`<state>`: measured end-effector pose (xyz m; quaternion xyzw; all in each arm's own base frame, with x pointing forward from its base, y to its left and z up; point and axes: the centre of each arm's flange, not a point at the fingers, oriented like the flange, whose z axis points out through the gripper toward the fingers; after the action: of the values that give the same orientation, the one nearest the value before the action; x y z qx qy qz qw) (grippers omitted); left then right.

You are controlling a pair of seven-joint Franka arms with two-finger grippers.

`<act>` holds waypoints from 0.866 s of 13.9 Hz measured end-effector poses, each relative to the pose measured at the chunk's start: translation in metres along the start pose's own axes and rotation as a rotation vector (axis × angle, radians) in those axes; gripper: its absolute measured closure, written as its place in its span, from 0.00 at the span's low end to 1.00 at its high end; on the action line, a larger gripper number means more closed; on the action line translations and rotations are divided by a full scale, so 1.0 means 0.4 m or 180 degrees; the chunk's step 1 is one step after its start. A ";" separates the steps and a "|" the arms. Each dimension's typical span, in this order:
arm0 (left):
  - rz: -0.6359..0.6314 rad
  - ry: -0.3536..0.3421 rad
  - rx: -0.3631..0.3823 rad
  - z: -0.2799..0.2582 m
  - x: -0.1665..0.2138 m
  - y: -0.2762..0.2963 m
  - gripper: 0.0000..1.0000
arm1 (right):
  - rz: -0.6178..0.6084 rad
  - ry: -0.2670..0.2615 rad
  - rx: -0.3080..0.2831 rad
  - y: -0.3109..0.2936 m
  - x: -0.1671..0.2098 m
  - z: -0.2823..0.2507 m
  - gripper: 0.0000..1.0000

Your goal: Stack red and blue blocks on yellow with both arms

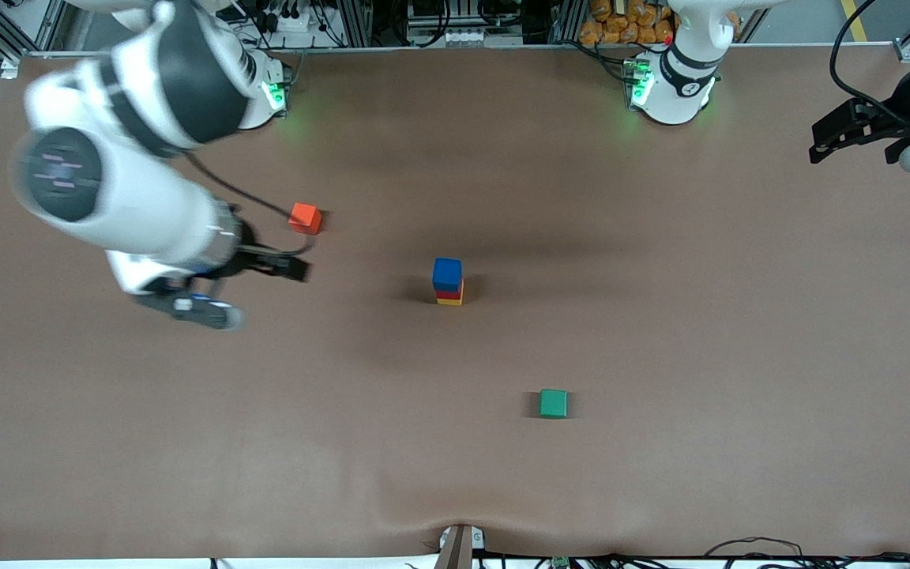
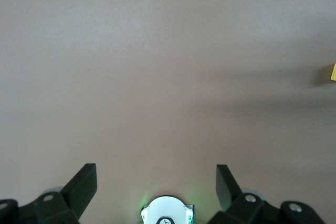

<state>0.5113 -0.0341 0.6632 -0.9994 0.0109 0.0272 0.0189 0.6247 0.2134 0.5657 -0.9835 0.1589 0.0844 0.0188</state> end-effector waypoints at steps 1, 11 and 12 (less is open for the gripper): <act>-0.0004 0.0005 -0.0001 -0.002 0.001 -0.001 0.00 | -0.0043 0.0065 -0.0008 0.058 0.019 -0.035 0.00; 0.0079 -0.0006 0.0010 -0.004 -0.001 0.036 0.00 | -0.0384 0.0258 -0.0315 0.471 -0.048 -0.256 0.00; 0.0083 0.0001 0.0010 -0.006 -0.002 0.037 0.00 | -0.0399 0.0333 -0.0290 0.495 -0.061 -0.243 0.00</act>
<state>0.5101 -0.0492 0.6652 -0.9991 0.0240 0.0272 0.0202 0.5548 0.0270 0.6635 -0.9944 0.0938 0.0387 -0.0290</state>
